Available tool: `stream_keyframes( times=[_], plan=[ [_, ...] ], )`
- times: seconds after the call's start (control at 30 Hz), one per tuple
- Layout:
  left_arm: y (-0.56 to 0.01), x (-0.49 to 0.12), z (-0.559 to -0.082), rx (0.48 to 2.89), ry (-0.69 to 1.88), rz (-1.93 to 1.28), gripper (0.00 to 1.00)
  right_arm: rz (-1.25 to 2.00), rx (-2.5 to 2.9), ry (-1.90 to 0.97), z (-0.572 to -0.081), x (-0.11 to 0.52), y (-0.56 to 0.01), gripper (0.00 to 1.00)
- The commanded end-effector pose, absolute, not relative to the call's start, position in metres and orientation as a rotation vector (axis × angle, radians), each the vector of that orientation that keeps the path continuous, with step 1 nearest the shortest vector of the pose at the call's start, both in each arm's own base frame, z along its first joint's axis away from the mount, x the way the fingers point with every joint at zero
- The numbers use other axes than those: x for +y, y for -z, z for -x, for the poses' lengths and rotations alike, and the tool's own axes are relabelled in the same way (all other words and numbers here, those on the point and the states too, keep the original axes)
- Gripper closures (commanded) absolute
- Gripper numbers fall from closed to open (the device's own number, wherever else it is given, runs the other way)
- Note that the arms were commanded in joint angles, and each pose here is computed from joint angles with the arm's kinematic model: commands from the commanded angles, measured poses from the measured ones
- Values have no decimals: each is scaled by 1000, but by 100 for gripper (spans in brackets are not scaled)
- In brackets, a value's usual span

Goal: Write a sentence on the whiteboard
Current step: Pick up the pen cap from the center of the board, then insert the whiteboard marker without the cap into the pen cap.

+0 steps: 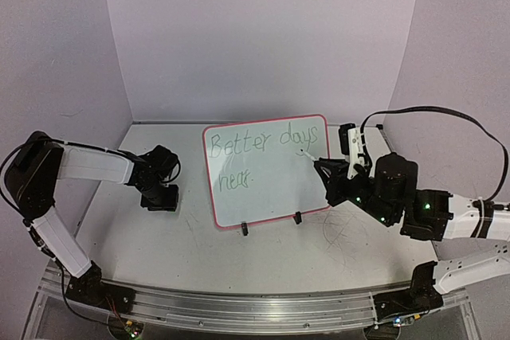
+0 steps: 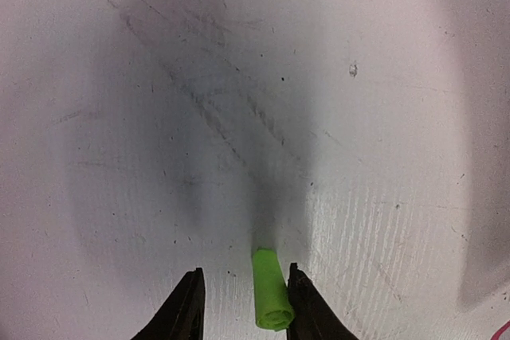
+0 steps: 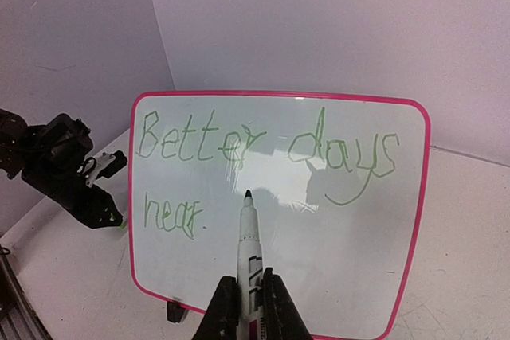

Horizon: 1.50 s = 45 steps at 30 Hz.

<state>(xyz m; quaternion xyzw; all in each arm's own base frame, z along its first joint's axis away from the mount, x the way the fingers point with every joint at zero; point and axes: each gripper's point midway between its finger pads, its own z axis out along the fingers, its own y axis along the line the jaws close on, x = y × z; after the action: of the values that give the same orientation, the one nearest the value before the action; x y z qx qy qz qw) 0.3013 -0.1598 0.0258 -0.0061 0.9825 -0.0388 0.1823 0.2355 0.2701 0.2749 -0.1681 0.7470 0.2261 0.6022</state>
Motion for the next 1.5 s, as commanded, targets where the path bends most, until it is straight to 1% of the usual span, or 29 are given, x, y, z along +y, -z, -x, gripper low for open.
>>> stream_keyframes(
  times=[0.0,0.07,0.17,0.23,0.3,0.4,0.5,0.57,0.63,0.67,0.77,0.87,0.9,0.97,1.27,1.47],
  plan=[
    [-36,-170,-321,2724,134,-17,69,391,1712,-565,-235,280,-283,100],
    [-36,-173,-322,2723,141,-27,76,395,1713,-569,-236,283,-283,100],
    [-40,-176,-323,2712,168,-39,91,405,1715,-572,-236,286,-283,100],
    [-49,-178,-323,2693,193,-46,97,419,1718,-565,-237,289,-280,100],
    [-60,-179,-321,2672,231,-52,100,443,1723,-552,-238,293,-277,100],
    [-89,-185,-310,2654,336,-53,100,520,1721,-541,-237,304,-272,100],
    [-137,-198,-292,2607,535,-79,100,628,1695,-582,-231,323,-273,100],
    [-173,-211,-277,2540,709,-140,100,729,1658,-658,-220,343,-276,100],
    [-205,-236,-257,2469,964,-275,100,818,1623,-739,-211,362,-282,100],
    [-226,-252,-242,2403,1128,-380,100,859,1605,-781,-205,371,-285,100],
    [-276,-272,-208,2153,1428,-610,100,950,1546,-898,-189,391,-295,100],
    [-313,-274,-179,1911,1579,-774,100,1026,1476,-1010,-172,403,-306,100],
    [-323,-274,-173,1841,1603,-811,100,1053,1456,-1045,-166,406,-309,100],
    [-331,-273,-163,1785,1633,-854,100,1074,1426,-1080,-160,410,-313,100],
    [-334,-273,-154,1723,1679,-913,100,1092,1306,-1205,-151,432,-327,100],
    [-337,-271,-152,1706,1678,-906,100,1043,1273,-1214,-157,440,-336,100]
  ],
)
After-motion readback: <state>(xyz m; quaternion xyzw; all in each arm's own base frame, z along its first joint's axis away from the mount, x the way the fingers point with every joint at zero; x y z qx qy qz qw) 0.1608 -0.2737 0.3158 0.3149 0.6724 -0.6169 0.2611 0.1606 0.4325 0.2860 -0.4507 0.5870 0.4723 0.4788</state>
